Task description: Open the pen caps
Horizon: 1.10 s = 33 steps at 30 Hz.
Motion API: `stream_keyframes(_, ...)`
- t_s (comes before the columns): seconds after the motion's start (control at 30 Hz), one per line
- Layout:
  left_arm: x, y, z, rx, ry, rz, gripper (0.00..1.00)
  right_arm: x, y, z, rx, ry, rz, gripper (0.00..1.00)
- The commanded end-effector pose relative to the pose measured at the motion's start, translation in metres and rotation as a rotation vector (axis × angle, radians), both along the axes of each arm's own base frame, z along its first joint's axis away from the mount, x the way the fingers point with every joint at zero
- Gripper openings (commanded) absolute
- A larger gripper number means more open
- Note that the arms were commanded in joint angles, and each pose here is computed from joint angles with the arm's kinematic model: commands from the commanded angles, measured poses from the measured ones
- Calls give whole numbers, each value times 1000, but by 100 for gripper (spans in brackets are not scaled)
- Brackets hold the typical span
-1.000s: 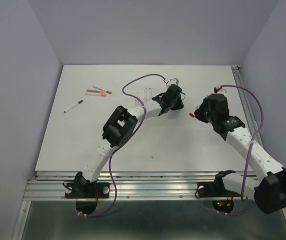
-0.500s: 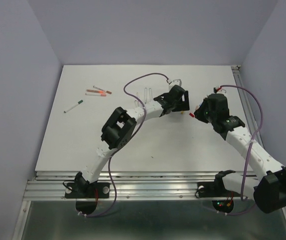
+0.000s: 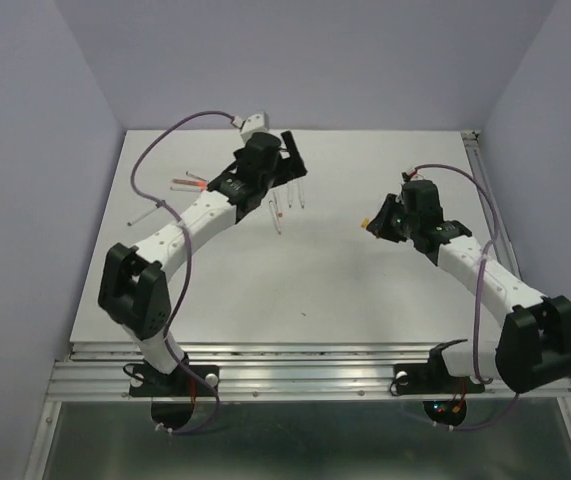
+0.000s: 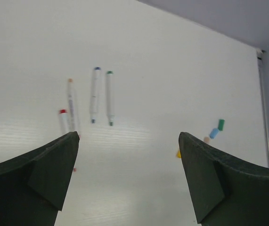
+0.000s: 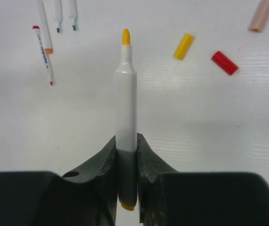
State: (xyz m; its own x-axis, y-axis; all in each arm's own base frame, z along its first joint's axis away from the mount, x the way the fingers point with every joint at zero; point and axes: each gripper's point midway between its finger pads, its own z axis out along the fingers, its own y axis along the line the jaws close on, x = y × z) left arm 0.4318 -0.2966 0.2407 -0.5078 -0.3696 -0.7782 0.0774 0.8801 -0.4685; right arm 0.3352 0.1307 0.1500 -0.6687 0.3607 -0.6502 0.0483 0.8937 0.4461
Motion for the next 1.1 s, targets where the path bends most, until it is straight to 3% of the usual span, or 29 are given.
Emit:
stream_keyframes(0.0, -20, 99, -37, 108, 93, 219, 99, 31, 46, 26, 89, -85, 161, 8)
stream_keyframes(0.13, -36, 193, -60, 111, 168, 449, 99, 51, 97, 8, 33, -60, 242, 9)
stream_keyframes(0.27, -49, 243, -82, 109, 224, 532, 99, 80, 133, -30, 27, 8, 280, 9)
stream_keyframes(0.57, -36, 278, -86, 119, 226, 549, 99, 116, 183, -55, -65, 19, 336, 14)
stream_keyframes(0.87, -14, 307, -99, 101, 260, 560, 99, 111, 196, -90, -106, 85, 367, 22)
stream_keyframes(0.93, -11, 310, -97, 98, 259, 567, 99, 110, 198, -93, -113, 94, 373, 26)
stream_keyframes(0.97, -11, 312, -100, 107, 268, 576, 99, 108, 198, -96, -119, 103, 376, 34)
stream_keyframes(1.07, -5, 340, -94, 141, 246, 617, 99, 105, 199, -93, -123, 105, 396, 44)
